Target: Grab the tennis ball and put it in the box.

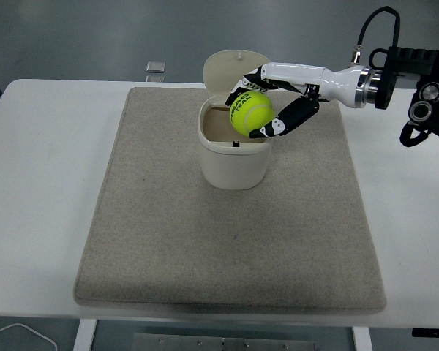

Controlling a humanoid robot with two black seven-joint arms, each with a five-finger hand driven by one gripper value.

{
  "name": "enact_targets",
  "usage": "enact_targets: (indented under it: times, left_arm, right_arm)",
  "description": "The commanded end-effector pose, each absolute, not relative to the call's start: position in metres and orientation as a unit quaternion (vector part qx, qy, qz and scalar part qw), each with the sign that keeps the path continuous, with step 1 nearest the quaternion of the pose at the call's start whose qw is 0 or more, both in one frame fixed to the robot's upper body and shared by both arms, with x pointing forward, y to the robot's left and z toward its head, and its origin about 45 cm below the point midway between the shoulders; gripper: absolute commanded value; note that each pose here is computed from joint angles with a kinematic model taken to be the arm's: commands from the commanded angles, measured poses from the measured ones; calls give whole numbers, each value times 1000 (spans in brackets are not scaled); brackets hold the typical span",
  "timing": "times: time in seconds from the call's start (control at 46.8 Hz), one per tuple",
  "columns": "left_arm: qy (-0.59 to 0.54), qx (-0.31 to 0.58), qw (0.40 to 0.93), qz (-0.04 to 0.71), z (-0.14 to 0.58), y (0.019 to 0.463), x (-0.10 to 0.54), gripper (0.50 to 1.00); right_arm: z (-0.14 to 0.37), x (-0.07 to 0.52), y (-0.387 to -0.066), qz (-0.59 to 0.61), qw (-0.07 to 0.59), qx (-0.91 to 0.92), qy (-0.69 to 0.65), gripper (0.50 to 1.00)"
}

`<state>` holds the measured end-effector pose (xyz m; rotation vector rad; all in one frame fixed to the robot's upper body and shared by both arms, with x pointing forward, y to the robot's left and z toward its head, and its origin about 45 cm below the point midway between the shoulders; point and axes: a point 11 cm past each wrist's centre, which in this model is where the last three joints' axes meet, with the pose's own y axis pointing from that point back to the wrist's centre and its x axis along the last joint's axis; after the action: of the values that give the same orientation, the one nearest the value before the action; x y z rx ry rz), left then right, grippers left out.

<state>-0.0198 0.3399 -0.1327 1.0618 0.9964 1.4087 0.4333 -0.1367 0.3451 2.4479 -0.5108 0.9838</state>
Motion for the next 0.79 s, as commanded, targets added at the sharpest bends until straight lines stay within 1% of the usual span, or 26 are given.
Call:
enact_targets:
  times: [0.0,0.107,0.299,0.385,0.641,0.684,0.726,0.769]
  left_arm:
    - [417,444,529,590,-133,340,-20,992]
    - [418,444,530,590,-133,340,-20,992]
    - [417,445,529,590,-133,340,-20,992]
    - [417,445,529,590,-133,340,-20,992]
    - [417,445,529,590,-133,340,-20,992]
    - [418,444,529,590,-133,340,-20,992]
    - [417,445,529,590,-133,340,-20,992]
    - [418,444,530,590,-133,340,-20,992]
  right_arm:
    - [345,434,-137,357,227,887,-186,809]
    - [346,434,-137,357,227,887,-187,821]
    - [345,434,-137,356,227,887,-187,827]
    - [345,434,-138,356,228,887,-187,852]
    - [342,433,-138,352,228,888,-188,862]
    - [342,433,-138,352,228,888,-188,874]
    - [342,433,-138,352,228,888,-188,903]
    - [342,433,-138,352,228,888,-188,911]
